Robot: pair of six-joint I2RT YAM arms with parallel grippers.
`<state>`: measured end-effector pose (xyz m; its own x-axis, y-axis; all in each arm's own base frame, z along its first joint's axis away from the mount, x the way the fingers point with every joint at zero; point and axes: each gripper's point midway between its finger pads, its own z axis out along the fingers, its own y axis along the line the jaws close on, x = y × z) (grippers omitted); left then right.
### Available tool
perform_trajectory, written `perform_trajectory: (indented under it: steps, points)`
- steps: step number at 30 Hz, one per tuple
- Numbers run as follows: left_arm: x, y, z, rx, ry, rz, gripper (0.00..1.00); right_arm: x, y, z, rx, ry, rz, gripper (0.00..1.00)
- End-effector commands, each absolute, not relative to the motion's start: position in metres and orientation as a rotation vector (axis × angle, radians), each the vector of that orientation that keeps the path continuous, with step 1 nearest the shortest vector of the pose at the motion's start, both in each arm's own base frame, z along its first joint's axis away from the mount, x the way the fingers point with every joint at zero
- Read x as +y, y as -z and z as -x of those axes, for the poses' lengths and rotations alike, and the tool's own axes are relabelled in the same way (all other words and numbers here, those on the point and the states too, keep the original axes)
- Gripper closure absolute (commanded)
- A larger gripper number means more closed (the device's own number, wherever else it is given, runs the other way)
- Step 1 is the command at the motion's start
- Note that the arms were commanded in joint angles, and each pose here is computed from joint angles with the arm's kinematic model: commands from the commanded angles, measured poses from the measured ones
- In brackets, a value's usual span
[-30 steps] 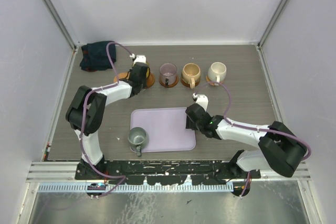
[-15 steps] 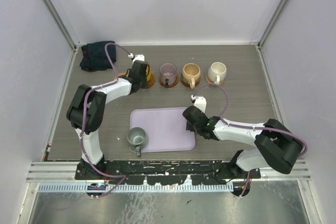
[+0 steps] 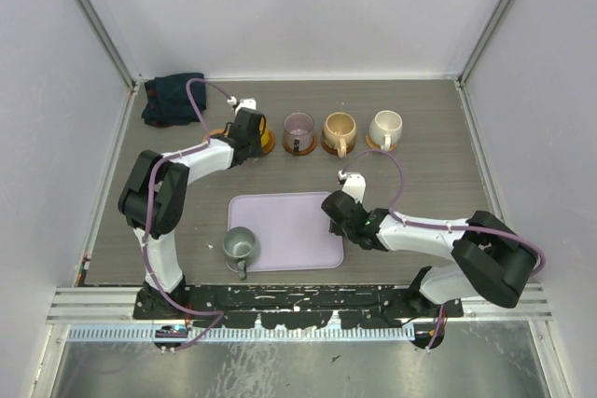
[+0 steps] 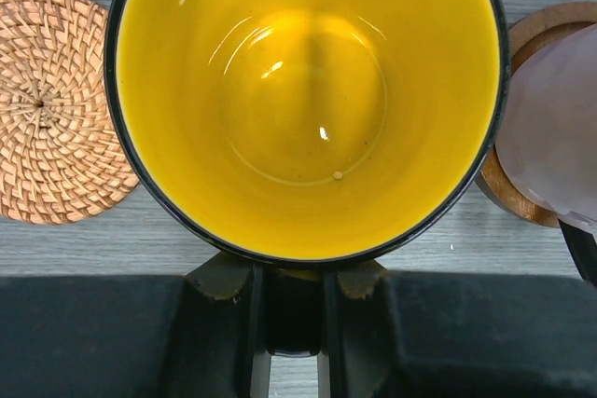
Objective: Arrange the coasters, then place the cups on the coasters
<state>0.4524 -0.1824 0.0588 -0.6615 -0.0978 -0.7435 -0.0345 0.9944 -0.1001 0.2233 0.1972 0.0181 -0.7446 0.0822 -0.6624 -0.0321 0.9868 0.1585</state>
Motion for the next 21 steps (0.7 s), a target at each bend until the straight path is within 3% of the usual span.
perform_trajectory:
  steps: [1, 21]
  points:
    - [-0.194, -0.095, -0.469, 2.174, 0.164, 0.127, 1.00, 0.193, -0.004, -0.203, 2.486, -0.175, -0.020, 0.70]
    - [-0.195, -0.086, -0.461, 2.177, 0.100, 0.118, 1.00, 0.184, 0.001, -0.191, 2.495, -0.149, -0.043, 0.65]
